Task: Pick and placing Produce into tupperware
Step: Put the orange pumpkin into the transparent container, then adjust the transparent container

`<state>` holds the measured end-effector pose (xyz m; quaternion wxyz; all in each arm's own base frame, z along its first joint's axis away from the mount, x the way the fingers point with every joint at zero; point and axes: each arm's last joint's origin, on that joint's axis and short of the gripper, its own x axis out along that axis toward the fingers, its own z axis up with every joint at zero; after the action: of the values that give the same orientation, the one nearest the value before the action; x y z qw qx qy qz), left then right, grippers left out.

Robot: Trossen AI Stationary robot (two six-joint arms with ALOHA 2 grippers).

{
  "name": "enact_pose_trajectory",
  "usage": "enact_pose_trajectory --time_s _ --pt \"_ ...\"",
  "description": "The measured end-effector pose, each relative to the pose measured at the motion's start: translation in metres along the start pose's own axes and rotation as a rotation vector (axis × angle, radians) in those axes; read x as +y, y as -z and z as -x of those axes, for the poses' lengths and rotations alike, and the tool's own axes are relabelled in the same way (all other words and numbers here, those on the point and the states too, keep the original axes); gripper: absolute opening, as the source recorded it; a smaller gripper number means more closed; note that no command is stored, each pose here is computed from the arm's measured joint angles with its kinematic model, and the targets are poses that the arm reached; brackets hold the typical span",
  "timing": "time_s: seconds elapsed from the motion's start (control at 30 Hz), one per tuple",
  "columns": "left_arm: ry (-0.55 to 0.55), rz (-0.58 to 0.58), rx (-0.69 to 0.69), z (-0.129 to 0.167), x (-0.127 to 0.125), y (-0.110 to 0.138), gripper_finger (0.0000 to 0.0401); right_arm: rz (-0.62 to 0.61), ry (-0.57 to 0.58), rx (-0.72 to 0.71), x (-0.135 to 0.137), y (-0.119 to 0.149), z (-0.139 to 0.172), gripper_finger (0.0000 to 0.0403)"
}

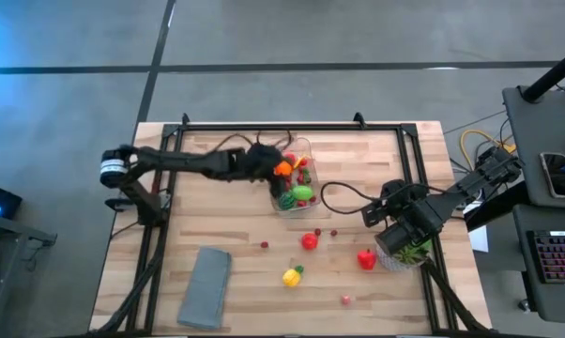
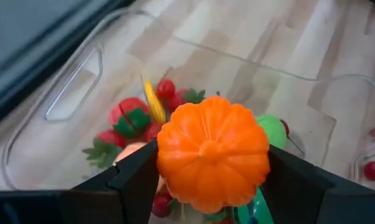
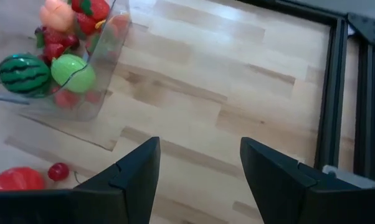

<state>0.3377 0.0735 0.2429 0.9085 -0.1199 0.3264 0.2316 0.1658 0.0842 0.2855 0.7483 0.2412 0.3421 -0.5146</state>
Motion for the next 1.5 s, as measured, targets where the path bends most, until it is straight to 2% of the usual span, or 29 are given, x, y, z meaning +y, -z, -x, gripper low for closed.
enact_pose_trajectory --time_s 0.1,0.3,0.43,0.53,0.6,0.73,0.87,1.07,1.2,1.37,1.5 --pt "0.025 0.008 0.026 -0.002 0.009 0.0 0.0233 0.014 0.005 0.025 0.0 0.001 0.0 0.0215" --pt "0.016 -0.012 0.0 -0.004 0.009 -0.003 0.0242 0.089 0.011 0.066 0.0 0.002 0.0 0.0215" --pt "0.014 0.029 -0.02 -0.006 0.009 -0.004 0.028 0.106 0.01 0.065 0.0 0.002 0.0 0.0215" --pt "-0.025 0.13 -0.066 -0.011 0.009 -0.006 0.0317 0.146 0.006 0.085 0.001 0.003 0.0 0.0215" --pt "-0.055 0.202 -0.093 -0.011 0.01 -0.007 0.0335 0.179 0.003 0.131 0.002 0.003 -0.001 0.0215" --pt "-0.03 0.227 -0.163 -0.003 0.007 -0.016 0.0353 0.31 -0.04 0.286 0.008 0.005 -0.003 0.0215" --pt "0.053 0.218 -0.188 0.014 -0.001 -0.021 0.0354 0.536 -0.129 0.449 0.02 0.011 -0.008 0.0215" --pt "0.326 0.283 -0.106 0.034 -0.012 -0.018 0.0354 0.805 -0.176 0.627 0.034 0.019 -0.022 0.0215" --pt "0.479 0.269 -0.025 0.038 -0.018 -0.012 0.0354 0.976 -0.226 0.687 0.047 0.023 -0.034 0.0215" --pt "0.511 0.34 0.047 0.038 -0.025 -0.004 0.0354 1.073 -0.325 0.832 0.064 0.024 -0.051 0.0215" --pt "0.517 0.333 0.069 0.037 -0.029 0.003 0.0355 1.157 -0.376 0.89 0.072 0.027 -0.061 0.0215"
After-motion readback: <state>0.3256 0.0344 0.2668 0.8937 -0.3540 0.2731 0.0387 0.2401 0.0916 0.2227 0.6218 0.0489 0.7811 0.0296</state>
